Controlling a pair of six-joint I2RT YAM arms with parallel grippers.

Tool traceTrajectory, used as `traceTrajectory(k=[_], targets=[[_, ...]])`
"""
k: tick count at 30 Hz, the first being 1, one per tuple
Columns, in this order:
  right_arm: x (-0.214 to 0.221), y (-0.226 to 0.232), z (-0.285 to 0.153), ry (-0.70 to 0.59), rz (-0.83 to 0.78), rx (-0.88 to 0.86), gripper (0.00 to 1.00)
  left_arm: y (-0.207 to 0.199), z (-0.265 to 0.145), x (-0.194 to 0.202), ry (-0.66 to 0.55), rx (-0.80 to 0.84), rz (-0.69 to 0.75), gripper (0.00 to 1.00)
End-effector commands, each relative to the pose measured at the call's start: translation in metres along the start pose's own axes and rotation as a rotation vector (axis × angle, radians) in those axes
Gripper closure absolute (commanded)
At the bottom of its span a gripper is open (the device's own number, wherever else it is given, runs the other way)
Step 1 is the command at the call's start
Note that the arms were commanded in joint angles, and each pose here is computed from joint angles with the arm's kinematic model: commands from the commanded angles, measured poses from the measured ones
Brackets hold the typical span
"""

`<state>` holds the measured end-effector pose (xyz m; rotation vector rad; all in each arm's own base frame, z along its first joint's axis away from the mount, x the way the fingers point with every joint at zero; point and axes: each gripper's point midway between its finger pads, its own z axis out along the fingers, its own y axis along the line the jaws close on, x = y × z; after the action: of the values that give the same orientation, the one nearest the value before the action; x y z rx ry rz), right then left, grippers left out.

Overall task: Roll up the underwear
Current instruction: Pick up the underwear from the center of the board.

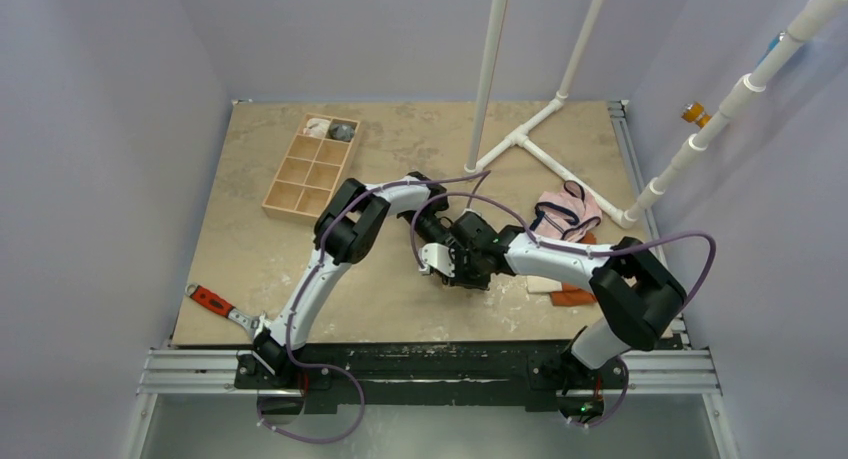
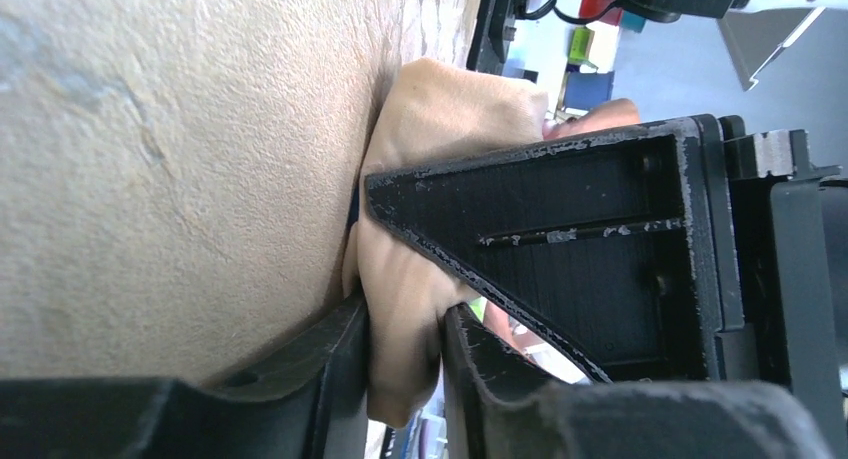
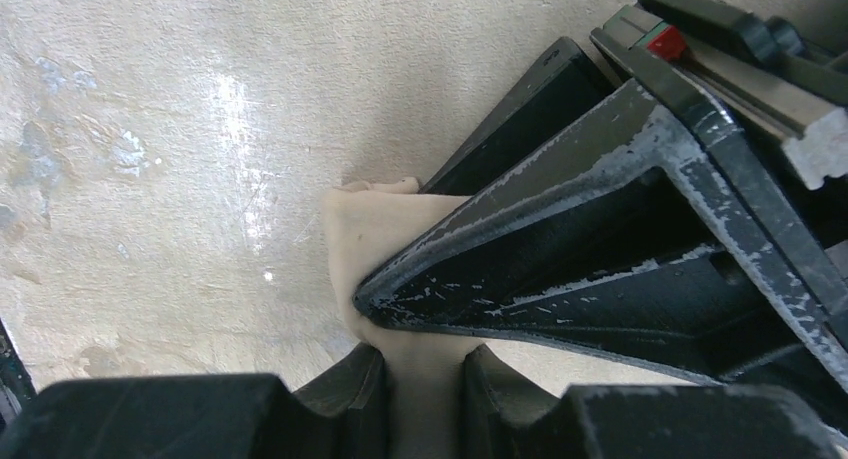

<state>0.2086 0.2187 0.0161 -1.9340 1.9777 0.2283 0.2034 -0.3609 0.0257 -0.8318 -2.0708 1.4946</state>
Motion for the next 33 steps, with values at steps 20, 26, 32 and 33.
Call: traceTrajectory(k=[20, 26, 32, 33], targets=[[0.007, 0.033, -0.009, -0.095, 0.272, -0.494, 1.0, 0.029, -0.085, 0.002, -0.14, -0.502, 0.1, 0.29], [0.012, 0.032, -0.004, -0.098, 0.321, -0.536, 1.0, 0.023, -0.102, 0.007, -0.196, -0.549, 0.127, 0.3], [0.015, 0.023, -0.008, -0.136, 0.382, -0.587, 1.0, 0.02, -0.117, 0.014, -0.264, -0.573, 0.13, 0.32], [0.015, 0.022, -0.009, -0.143, 0.392, -0.597, 1.0, 0.019, -0.12, 0.013, -0.281, -0.573, 0.133, 0.32]])
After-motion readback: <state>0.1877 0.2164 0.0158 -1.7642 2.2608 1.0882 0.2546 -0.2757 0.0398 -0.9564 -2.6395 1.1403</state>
